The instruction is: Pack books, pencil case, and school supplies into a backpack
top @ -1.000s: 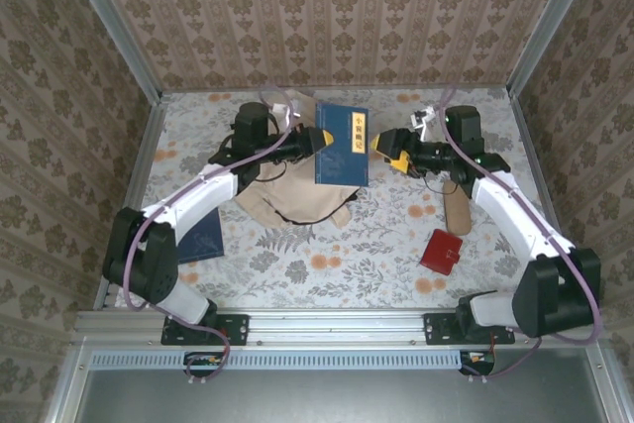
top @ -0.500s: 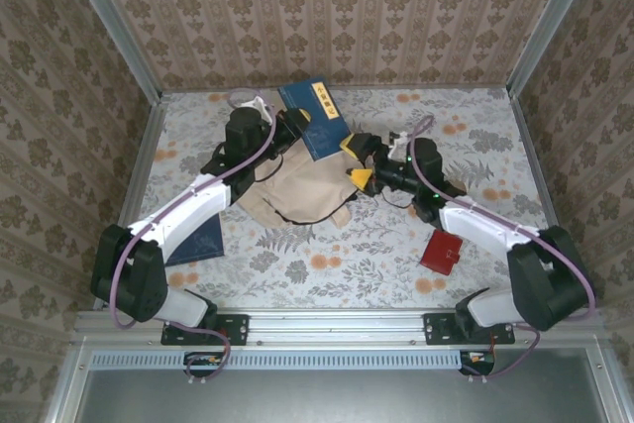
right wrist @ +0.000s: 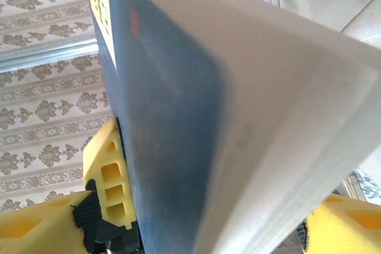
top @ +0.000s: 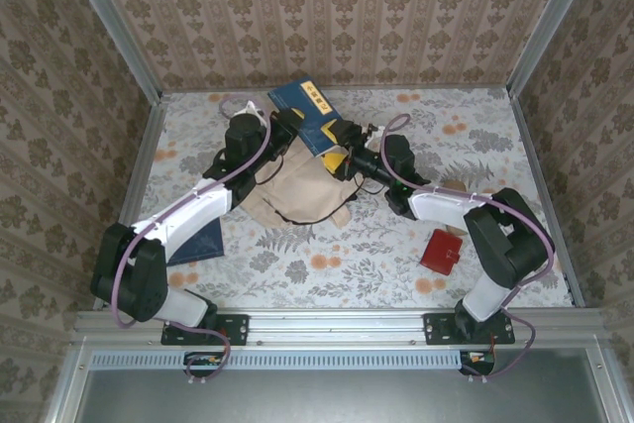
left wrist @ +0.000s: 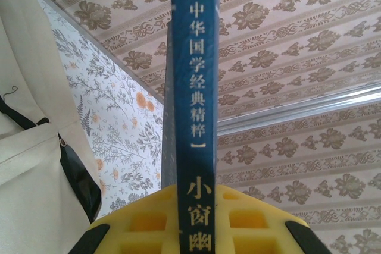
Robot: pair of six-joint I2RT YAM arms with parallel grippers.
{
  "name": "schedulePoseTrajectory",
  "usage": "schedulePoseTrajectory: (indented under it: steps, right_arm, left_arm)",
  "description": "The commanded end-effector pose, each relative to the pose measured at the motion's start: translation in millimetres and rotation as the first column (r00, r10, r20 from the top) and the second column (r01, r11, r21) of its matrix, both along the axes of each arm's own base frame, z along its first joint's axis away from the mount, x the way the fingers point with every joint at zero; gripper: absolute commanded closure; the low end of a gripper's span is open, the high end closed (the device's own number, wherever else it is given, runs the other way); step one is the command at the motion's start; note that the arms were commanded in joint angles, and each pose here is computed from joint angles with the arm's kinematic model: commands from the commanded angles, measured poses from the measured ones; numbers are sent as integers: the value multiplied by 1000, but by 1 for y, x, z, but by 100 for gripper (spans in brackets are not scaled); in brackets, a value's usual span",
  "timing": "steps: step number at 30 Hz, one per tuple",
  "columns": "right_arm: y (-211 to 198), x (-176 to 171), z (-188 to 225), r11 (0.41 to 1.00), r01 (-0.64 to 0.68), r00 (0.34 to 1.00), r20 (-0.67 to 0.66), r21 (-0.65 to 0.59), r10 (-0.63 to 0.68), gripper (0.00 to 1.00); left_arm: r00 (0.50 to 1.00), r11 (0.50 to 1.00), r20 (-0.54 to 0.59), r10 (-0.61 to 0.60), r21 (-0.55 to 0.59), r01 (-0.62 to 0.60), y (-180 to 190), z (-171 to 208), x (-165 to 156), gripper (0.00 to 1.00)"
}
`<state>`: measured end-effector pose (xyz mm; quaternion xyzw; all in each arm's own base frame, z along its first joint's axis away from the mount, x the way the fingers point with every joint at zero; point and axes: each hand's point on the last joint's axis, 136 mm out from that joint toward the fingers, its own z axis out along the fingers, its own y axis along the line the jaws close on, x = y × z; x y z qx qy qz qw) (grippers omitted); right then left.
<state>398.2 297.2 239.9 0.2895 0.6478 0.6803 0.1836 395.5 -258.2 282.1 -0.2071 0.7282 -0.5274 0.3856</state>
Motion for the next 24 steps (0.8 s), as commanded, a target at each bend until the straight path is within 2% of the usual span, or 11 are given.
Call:
schedulePoseTrajectory:
  steps: [1, 5, 7, 10, 14, 16, 20, 22, 24]
  right_arm:
    - [-7, 12, 27, 994, 58, 997, 46, 92, -62, 19]
    - [-9, 16, 33, 992, 69, 996, 57, 102, -75, 35]
    - [-10, 18, 33, 992, 73, 995, 54, 106, -79, 48]
    - [-11, 18, 33, 992, 77, 995, 54, 103, -83, 62]
    - [-17, 18, 22, 992, 101, 994, 35, 79, -104, 81]
    - [-22, 17, 19, 992, 111, 993, 42, 52, -114, 88]
    - [-35, 15, 8, 991, 128, 991, 47, -44, -126, 95]
    - [-47, 12, 0, 983, 138, 990, 46, -124, -134, 95]
    - [-58, 9, -7, 965, 137, 990, 55, -225, -127, 95]
  left_arm:
    - [996, 993, 86, 22, -120, -12, 5, 41, -4, 92]
    - [997, 991, 77, 25, -136, -14, 5, 38, -4, 92]
    - [997, 990, 67, 26, -137, -17, 6, 35, -4, 92]
    - [998, 990, 57, 24, -143, -16, 8, 31, -5, 92]
    - [999, 992, 51, 4, -124, 3, 8, 27, -7, 84]
    - [1000, 995, 26, 1, -97, 2, 10, 19, -10, 74]
    - [999, 1000, -55, 2, -18, -3, 19, -8, -18, 45]
    - [994, 997, -114, 1, 78, 8, 26, -29, -26, 31]
    - [989, 981, -149, -9, 190, 38, 31, -46, -35, 25]
